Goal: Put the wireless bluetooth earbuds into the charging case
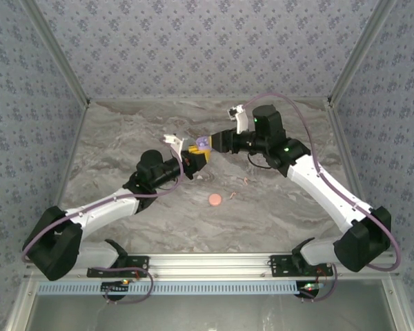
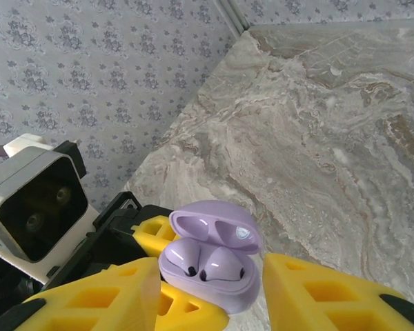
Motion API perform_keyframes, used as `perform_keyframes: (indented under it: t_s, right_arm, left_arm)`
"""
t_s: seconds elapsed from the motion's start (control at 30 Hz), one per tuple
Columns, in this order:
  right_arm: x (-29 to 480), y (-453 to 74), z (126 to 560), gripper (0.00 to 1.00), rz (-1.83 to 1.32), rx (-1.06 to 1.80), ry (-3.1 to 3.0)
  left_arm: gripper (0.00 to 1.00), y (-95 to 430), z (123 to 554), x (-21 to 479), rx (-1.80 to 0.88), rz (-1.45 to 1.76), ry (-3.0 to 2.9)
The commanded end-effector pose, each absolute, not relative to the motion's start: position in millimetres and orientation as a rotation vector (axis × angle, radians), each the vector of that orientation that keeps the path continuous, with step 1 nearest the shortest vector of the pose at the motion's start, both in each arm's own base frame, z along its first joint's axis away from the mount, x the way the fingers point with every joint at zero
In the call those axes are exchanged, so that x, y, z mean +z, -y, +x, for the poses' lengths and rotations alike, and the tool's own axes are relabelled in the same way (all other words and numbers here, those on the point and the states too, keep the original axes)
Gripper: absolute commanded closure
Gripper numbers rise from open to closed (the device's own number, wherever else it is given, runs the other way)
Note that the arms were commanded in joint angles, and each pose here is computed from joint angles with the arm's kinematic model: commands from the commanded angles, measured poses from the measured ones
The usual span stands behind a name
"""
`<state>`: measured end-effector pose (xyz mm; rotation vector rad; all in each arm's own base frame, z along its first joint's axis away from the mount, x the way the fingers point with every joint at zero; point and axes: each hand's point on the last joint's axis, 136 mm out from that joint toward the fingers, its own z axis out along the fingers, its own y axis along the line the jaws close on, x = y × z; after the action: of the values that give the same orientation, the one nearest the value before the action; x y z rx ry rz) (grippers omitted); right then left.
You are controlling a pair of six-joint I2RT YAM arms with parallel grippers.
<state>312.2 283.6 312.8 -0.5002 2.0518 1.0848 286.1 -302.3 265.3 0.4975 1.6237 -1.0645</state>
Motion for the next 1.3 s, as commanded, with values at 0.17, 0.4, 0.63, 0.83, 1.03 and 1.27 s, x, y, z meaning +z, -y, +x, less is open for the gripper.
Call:
perform_keyframes:
  t_s: [0.17,0.4,0.63,0.83,1.03,1.27]
  right_arm:
    - [298,-250,327,0.67,-0.403,1.039,-2.137]
    - [283,-250,331,0.78,-0.413,1.092,-2.184]
    - [280,-262,324,0.82,-0.486,1.197,-2.178]
    - [287,-270,313,0.82,-0.560,1.272,-2.145]
    - [295,-278,303,0.82,-0.623,1.336,-2.109]
    - [309,-279,293,0.82,-0.668,1.370,-2.043]
  left_arm:
    - [0.78,313,255,295,-1.080,0.747,-1.463]
    - [0.78,315,237,313,-1.119,0.837,-1.378]
    - [0.78,317,235,317,-1.138,0.845,-1.360]
    - [0.79,321,239,316,-1.152,0.838,-1.361]
    - [0.78,326,244,313,-1.172,0.830,-1.380]
    - [0.78,328,247,305,-1.183,0.815,-1.410]
